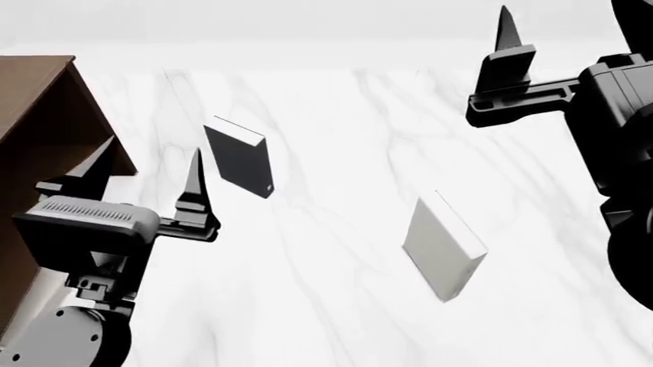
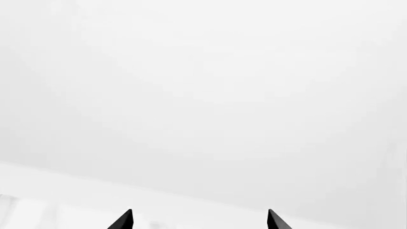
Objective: Pick up the book on the right and place it under the cabinet shelf.
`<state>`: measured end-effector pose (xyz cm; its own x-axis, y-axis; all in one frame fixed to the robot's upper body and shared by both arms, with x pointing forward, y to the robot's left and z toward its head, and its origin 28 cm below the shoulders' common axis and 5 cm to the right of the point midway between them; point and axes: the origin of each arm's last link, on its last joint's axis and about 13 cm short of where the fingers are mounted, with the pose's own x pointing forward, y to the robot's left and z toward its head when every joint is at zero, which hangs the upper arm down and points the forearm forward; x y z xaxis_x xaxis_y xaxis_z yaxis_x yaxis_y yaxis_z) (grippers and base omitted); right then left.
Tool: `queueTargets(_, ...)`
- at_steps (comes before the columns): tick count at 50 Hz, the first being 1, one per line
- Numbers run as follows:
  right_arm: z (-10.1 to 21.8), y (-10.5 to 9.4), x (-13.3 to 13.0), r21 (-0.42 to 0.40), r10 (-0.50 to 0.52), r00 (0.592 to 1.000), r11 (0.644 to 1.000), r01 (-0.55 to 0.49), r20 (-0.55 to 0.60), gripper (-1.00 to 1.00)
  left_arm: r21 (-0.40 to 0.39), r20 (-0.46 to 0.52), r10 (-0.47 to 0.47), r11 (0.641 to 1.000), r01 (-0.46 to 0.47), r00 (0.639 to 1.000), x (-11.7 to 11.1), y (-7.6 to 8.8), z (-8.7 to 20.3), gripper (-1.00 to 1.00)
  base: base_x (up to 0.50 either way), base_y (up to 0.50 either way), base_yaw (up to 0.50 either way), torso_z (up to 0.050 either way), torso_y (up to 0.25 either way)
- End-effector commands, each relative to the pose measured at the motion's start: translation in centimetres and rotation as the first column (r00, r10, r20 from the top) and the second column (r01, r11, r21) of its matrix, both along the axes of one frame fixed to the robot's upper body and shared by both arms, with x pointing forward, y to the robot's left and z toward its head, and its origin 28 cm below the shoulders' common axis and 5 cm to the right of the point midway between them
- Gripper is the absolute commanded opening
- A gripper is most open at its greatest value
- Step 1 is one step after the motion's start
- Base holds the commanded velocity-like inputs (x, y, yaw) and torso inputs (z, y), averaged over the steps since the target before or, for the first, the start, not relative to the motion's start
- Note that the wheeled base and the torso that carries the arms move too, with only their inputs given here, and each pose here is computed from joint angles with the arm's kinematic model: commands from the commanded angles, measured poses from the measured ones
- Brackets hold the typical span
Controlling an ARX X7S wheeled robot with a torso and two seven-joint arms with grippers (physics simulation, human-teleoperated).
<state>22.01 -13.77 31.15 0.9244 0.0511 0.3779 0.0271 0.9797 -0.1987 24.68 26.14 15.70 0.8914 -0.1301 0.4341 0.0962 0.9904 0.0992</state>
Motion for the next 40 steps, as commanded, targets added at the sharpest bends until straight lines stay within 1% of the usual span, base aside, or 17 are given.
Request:
queueTargets(1,0.1,0.0,-0.1,0.001,-0.001,1.000,1.000,0.001,0.003,1.00,0.008,0.035,-0.018,1.000,0.017,0.999,-0.6,-0.5,1.3,1.00,0.00,0.00,0.00,0.000,0.148)
queueTargets(13,0.1,-0.1,-0.2,0.000,-0.004,1.000,1.000,0.004,0.005,1.00,0.016,0.061,-0.043,0.999,0.042,0.997,-1.1,-0.9,2.4,1.00,0.00,0.00,0.00,0.000,0.149)
queueTargets(22,0.2,0.0,-0.2,0.000,-0.004,1.000,1.000,0.004,0.007,1.00,0.004,0.088,-0.057,0.998,0.056,0.995,-1.6,-1.0,3.3,1.00,0.00,0.00,0.00,0.000,0.149)
queueTargets(40,-0.2,-0.2,-0.3,0.008,-0.005,1.000,1.000,0.005,0.003,1.00,0.001,0.120,-0.053,0.999,0.054,0.991,-2.1,-1.0,4.7,1.00,0.00,0.00,0.00,0.000,0.151)
